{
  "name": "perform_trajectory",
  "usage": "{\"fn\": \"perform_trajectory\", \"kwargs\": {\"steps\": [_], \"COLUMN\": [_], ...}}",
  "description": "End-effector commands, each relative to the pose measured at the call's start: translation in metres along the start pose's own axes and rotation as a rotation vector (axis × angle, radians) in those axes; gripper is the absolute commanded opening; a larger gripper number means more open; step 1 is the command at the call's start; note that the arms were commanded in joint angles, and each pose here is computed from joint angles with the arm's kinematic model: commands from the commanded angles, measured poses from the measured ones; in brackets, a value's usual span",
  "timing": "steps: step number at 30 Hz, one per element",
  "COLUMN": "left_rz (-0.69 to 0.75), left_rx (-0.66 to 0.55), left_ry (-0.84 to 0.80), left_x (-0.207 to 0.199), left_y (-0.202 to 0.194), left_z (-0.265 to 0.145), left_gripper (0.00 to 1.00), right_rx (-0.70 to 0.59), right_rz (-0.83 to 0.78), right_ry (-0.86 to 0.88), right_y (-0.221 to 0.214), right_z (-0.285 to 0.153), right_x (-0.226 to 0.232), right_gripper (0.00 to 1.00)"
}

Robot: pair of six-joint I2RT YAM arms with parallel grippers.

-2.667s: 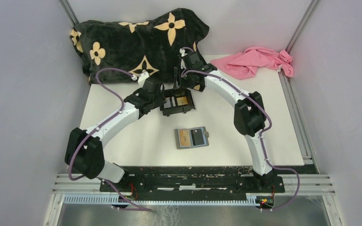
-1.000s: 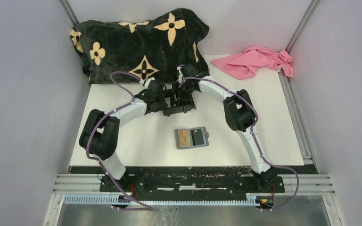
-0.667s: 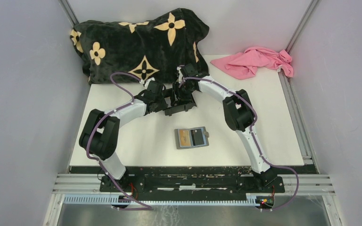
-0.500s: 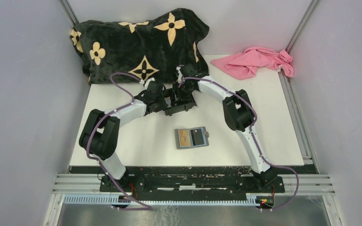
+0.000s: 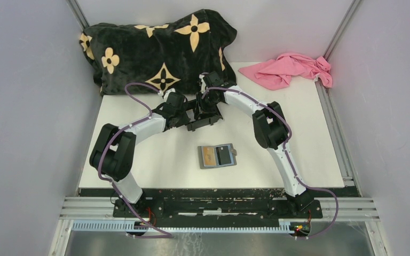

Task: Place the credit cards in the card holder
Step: Pick up the credit card from the storage box.

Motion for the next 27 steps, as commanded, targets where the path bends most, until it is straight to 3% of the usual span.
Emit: {"fn": "perform_trajectory", "kwargs": {"steps": [1, 27], "left_rz": [0.035, 0.052], "left_rx": [0.0, 0.012], "left_ry": [-0.005, 0.011], "left_x": [0.003, 0.006], "left_y": [-0.003, -0.006], "left_z": [-0.003, -0.001], "left_gripper": [0.3, 0.29], "right_rx": [-0.075, -0.099], "right_rz": [-0.043, -0.047], "right_ry": [-0.043, -0.054], "right_y": [0.009, 0.013], "right_z": [-0.019, -0.033], "right_x": [0.003, -0.002], "right_gripper": [0.34, 0.28]}}
Point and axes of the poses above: each gripper's point midway between its finger pads, its own z axis out along the fingers, its own x axis along the line the jaws close on, y = z × x, the point moved 9 cm from there along -z, back along the fingers, and after that the axes turned 12 degrees about z, right-handed, at the moved point
